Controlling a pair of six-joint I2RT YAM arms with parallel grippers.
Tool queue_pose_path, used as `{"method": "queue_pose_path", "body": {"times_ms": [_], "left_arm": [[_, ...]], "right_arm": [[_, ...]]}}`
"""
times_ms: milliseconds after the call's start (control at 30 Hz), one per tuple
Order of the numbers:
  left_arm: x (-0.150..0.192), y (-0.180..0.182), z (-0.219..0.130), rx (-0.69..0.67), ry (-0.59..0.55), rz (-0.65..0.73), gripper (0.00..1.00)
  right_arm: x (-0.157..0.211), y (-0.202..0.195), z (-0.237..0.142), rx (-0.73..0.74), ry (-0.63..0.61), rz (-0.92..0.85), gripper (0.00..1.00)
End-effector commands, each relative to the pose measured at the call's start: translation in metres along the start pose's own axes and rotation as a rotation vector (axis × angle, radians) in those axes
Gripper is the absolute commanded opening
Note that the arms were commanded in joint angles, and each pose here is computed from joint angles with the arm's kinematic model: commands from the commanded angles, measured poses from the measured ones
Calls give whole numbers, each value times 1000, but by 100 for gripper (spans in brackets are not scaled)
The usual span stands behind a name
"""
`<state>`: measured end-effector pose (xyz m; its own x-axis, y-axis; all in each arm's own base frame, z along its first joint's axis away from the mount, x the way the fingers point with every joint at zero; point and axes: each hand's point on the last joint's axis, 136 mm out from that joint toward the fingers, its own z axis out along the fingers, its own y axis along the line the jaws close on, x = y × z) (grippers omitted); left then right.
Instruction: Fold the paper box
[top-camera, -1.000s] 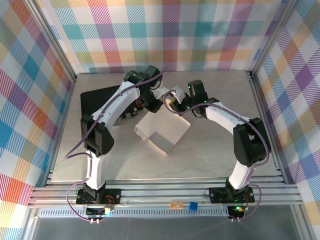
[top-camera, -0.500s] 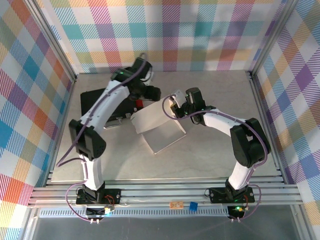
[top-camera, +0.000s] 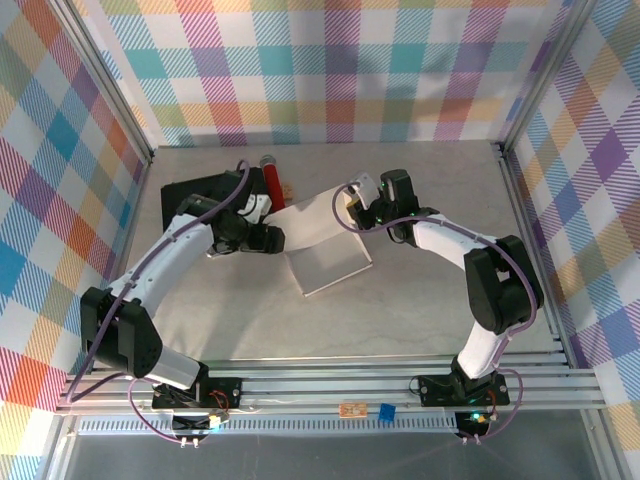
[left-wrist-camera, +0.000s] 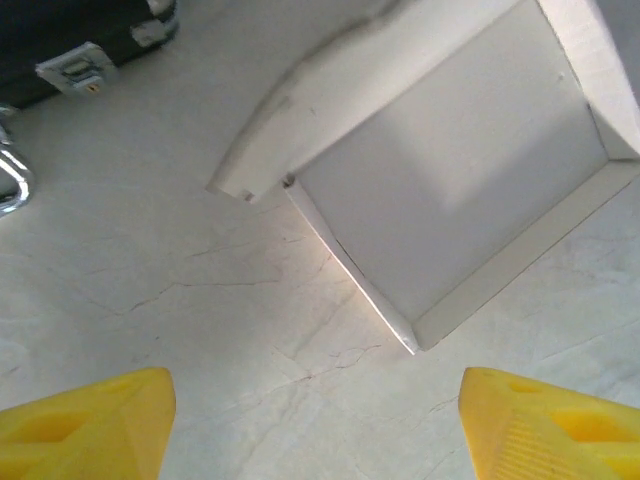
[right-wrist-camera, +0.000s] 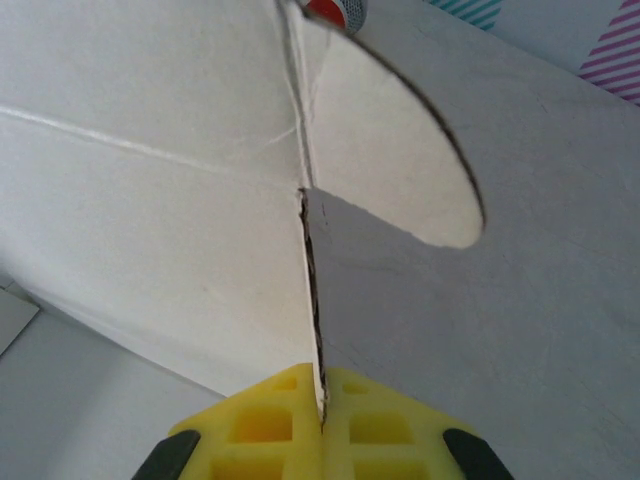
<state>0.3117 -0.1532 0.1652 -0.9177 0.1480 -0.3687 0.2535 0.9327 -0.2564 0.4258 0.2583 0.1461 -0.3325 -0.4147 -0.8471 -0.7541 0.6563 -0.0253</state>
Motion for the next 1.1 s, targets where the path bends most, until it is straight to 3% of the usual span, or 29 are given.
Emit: {"method": "queue_pose_path", "body": {"times_ms": [0,133,333,433,533,633,900,1067], "left_arm": [[-23,-4,11,38,-61,113,74],[-36,22,26,-102,-55,143,72],[-57,44,25,-141,-103,122,74],[-64,40,22,-85,-123,140,75],[-69,18,28,78,-128,172,75],[-72,11,42,145,-78,165,68],[-74,19,44,92,-64,145,52],[-69,26,44,49,-46,112,52]], "right_arm": [[-11,3,3,-43,-22,-31,0],[-9,2,3,-47,-14,-26,0],[-5,1,6,-56,-1,-23,0],[-5,1,8,-62,-1,-25,0],[-4,0,10,-63,2,-24,0],[-3,-2,12,-60,8,-15,0],[-2,-4,14,-50,12,4,0],[-2,-7,16,-40,14,16,0]]}}
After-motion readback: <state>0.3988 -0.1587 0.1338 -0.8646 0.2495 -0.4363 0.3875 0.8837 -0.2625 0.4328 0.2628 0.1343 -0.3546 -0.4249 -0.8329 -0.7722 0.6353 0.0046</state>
